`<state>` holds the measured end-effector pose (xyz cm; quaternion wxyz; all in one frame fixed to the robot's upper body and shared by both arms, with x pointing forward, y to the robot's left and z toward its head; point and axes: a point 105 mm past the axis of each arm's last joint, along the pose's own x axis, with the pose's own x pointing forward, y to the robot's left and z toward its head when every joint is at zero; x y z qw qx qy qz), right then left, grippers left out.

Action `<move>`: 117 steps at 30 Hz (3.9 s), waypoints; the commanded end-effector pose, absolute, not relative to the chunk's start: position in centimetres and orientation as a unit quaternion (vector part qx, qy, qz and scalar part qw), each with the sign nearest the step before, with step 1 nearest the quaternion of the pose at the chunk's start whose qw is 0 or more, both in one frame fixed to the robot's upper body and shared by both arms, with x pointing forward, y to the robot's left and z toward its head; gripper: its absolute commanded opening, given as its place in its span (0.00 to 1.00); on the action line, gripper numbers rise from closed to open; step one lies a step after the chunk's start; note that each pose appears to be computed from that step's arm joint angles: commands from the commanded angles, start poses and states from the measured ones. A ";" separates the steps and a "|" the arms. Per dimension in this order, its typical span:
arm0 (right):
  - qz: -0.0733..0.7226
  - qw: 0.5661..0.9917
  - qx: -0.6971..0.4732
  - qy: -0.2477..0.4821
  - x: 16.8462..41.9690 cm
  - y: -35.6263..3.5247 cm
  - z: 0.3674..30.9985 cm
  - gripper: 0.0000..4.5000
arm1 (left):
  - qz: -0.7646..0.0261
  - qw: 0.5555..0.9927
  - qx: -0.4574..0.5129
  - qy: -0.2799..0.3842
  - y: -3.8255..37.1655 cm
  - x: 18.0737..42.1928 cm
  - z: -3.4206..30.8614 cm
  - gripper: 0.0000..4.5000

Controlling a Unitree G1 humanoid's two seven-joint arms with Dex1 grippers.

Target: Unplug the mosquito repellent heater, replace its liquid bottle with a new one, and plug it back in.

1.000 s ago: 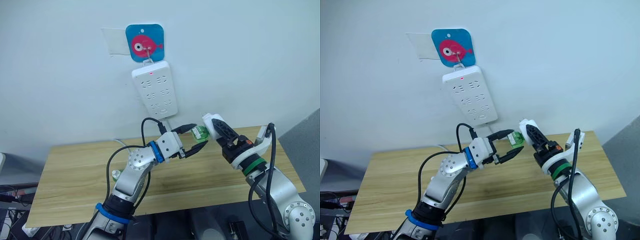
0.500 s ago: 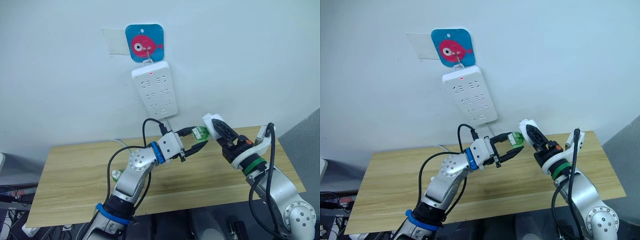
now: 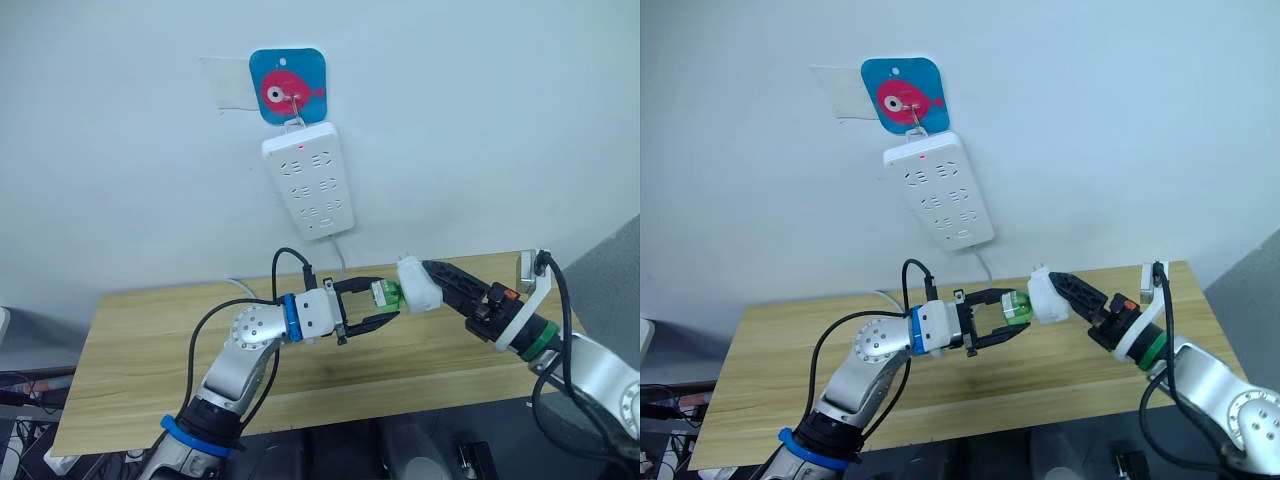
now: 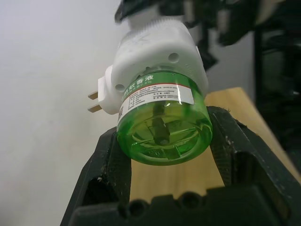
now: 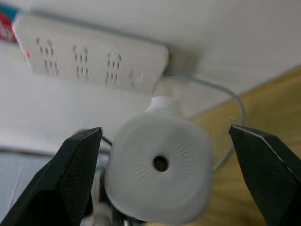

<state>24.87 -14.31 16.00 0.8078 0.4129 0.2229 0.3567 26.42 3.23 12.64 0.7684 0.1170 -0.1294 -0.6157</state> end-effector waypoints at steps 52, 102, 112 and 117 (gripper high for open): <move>0.526 0.672 0.359 0.379 24.0 -12.9 16.6 0.68 | -0.663 0.704 0.175 -0.187 2.4 25.1 13.8 0.49; 0.534 0.669 0.364 0.367 25.7 -14.5 17.9 0.68 | -0.609 0.669 0.308 -0.294 5.6 23.6 17.1 0.99; 0.552 0.655 0.364 0.365 24.8 -13.7 18.8 0.68 | -0.529 0.636 0.377 -0.418 3.4 25.3 16.8 0.99; 0.556 0.654 0.362 0.363 24.7 -13.4 18.9 0.68 | -0.519 0.614 0.386 -0.452 2.8 25.5 17.0 0.99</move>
